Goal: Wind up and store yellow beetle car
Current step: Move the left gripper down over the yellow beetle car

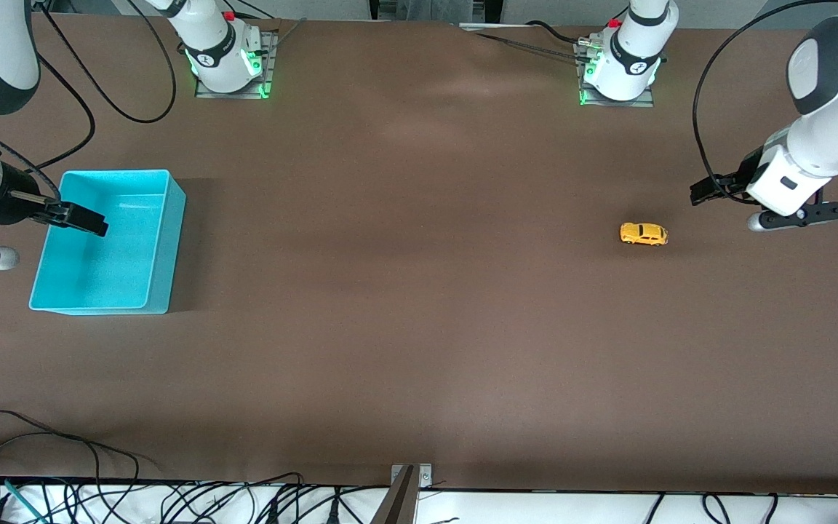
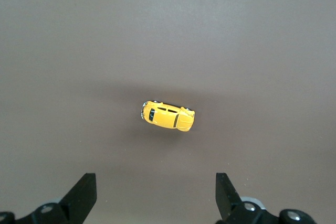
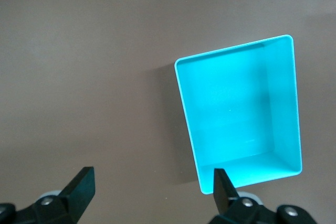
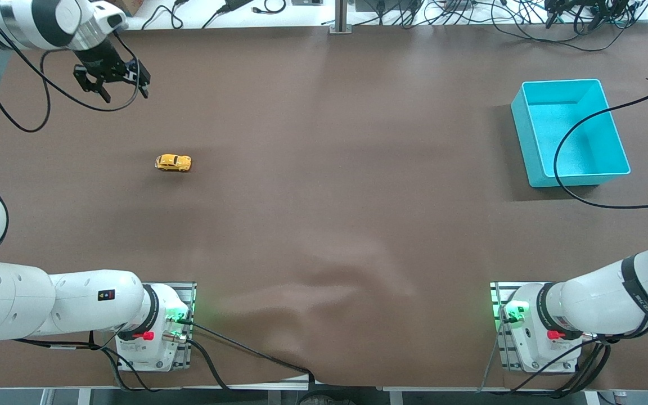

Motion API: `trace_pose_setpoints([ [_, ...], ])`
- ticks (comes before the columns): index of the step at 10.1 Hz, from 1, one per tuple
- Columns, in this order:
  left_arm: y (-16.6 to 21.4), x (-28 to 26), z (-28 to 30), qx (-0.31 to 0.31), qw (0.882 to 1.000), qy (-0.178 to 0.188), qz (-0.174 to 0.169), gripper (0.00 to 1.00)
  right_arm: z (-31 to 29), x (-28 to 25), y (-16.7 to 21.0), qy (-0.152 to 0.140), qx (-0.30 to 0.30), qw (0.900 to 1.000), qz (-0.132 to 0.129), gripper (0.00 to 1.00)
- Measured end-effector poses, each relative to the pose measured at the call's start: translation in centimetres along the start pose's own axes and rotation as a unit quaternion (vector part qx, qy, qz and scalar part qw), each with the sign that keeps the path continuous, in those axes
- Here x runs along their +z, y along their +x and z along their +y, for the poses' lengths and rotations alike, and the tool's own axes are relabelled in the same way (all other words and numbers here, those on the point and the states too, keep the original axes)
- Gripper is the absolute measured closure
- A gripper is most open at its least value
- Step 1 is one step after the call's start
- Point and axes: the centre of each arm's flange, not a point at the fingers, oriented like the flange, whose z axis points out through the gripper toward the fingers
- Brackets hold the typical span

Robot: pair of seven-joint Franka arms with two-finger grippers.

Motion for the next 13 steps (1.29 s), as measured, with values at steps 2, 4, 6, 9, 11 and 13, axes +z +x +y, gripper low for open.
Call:
trace_pose_setpoints([
  [2, -0.2, 3.0, 0.0, 0.000, 1.000, -0.002, 0.013, 0.00, 0.0, 0.0, 0.0, 0.000, 0.000, 1.000, 0.000, 0.00],
  [4, -0.6, 6.0, -0.1, 0.000, 1.000, -0.004, 0.031, 0.00, 0.0, 0.0, 0.0, 0.000, 0.000, 1.000, 0.000, 0.00],
  [6, -1.2, 8.3, -0.2, 0.001, 0.999, -0.005, 0.038, 0.00, 0.0, 0.1, 0.0, 0.000, 0.000, 1.000, 0.000, 0.00],
  [9, -2.0, 10.3, -0.3, 0.026, 0.999, -0.004, 0.039, 0.00, 0.0, 0.1, 0.0, 0.000, 0.000, 1.000, -0.001, 0.00],
  [11, -2.2, 11.3, -0.3, 0.132, 0.990, 0.000, 0.046, 0.00, 0.0, 0.1, 0.0, 0.000, 0.000, 1.000, -0.001, 0.00],
  [13, -2.1, 11.8, -0.4, 0.242, 0.969, 0.005, 0.044, 0.00, 0.0, 0.1, 0.0, 0.000, 0.000, 1.000, -0.001, 0.00],
])
